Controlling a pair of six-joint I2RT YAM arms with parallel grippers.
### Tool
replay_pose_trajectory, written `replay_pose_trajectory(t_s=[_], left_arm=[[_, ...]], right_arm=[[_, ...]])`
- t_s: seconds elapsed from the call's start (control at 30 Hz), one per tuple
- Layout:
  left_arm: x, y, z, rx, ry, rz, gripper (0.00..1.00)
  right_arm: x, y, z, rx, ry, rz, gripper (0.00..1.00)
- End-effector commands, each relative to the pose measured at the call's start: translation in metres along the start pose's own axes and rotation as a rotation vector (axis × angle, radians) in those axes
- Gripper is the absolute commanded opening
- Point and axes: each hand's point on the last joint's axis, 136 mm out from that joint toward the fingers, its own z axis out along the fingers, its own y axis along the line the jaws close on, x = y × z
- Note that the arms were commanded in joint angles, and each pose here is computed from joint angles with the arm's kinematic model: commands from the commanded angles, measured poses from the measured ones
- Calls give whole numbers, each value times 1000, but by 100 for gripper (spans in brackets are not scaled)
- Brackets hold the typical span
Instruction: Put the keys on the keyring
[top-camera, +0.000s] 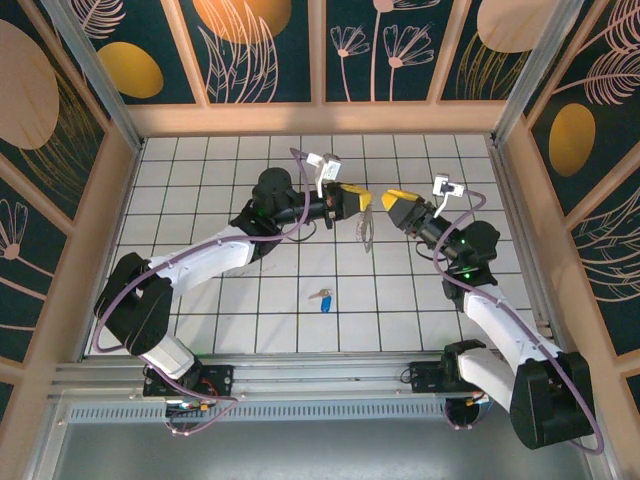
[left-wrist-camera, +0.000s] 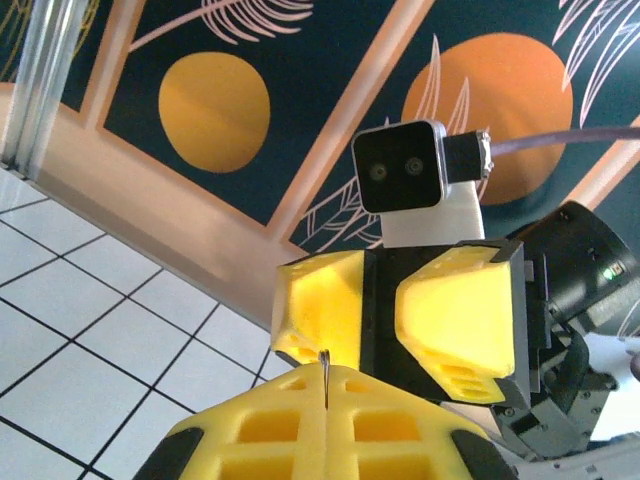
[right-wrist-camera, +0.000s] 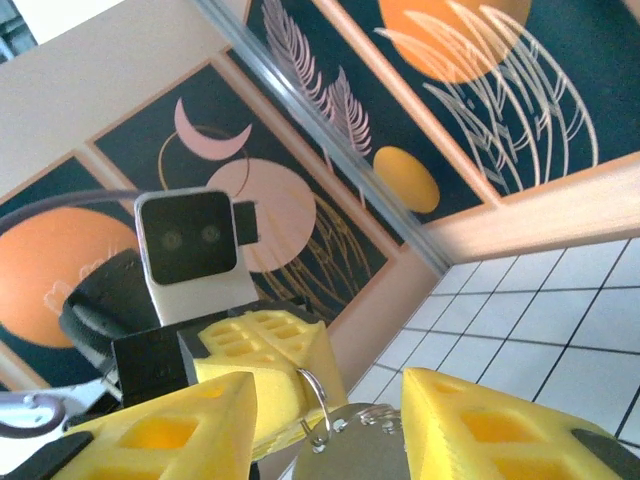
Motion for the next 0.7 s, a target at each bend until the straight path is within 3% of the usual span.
replay_pose_trajectory(t_s=[0.0, 0.67], left_arm=[[-7, -15, -4, 49, 22, 51, 0], [-11, -18, -2, 68, 3, 46, 0]], right_arm=[[5, 13, -1, -71, 41, -51, 41], [27, 14, 4, -111, 91, -29, 27]])
